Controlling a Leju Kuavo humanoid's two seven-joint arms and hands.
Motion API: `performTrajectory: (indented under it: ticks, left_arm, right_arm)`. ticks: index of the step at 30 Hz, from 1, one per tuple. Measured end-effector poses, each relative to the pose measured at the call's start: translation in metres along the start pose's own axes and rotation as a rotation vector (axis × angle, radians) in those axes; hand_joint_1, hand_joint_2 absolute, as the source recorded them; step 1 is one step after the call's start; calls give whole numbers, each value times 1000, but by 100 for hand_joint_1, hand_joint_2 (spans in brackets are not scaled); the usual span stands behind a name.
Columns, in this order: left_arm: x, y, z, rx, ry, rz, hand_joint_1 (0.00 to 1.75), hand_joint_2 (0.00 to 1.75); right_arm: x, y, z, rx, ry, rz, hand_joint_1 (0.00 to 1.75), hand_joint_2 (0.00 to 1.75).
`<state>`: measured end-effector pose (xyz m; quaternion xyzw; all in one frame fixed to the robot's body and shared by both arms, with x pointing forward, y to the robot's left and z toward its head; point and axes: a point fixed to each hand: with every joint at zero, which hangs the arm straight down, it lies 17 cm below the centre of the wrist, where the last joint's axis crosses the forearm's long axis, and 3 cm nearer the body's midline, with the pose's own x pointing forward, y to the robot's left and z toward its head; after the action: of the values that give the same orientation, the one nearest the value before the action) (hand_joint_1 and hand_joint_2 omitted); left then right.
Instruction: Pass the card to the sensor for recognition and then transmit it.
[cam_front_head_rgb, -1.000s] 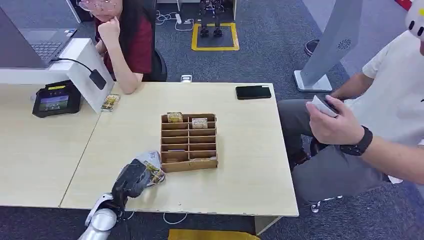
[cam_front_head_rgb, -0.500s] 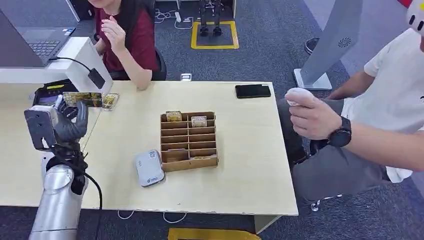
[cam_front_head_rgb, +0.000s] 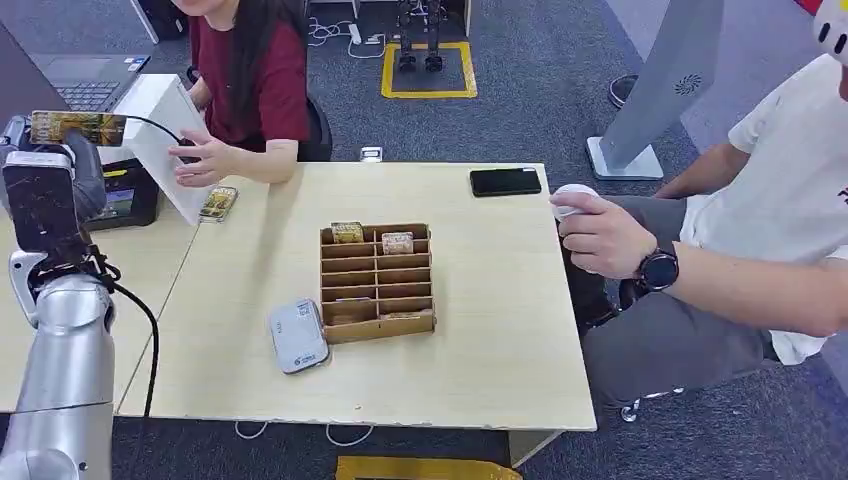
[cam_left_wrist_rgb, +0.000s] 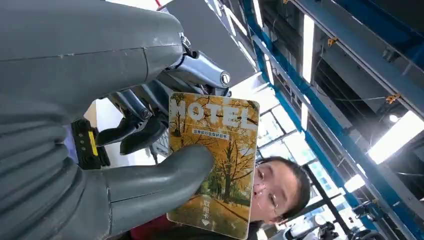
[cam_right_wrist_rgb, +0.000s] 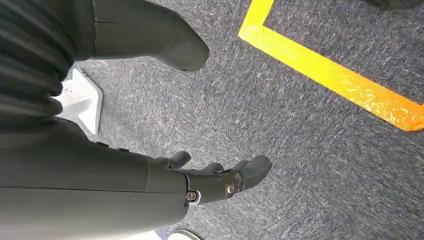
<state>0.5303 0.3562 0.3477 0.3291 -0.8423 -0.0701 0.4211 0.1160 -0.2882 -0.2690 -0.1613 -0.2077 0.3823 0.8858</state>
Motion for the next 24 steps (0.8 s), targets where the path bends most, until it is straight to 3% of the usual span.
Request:
performTrajectory:
  ticks: [6, 10, 12, 17, 24]
  left_arm:
    - [-2, 6, -1, 21, -23, -93, 175, 175]
    - [11, 19, -9, 74, -219, -603, 175, 175]
    - [6, 13, -9, 49, -265, -719, 175, 175]
    - [-13, -3, 2, -4, -286, -847, 175, 175]
    - [-29, -17, 11, -63, -276, -874, 175, 175]
  right_arm:
    - [0, 0, 0, 2, -1, 2, 0, 175]
    - [1, 1, 0, 17, -18, 15, 0, 175]
    - [4, -1, -1, 19, -29, 21, 0, 175]
    - [4, -3, -2, 19, -32, 25, 0, 175]
    - [1, -5, -2, 18, -30, 31, 0, 175]
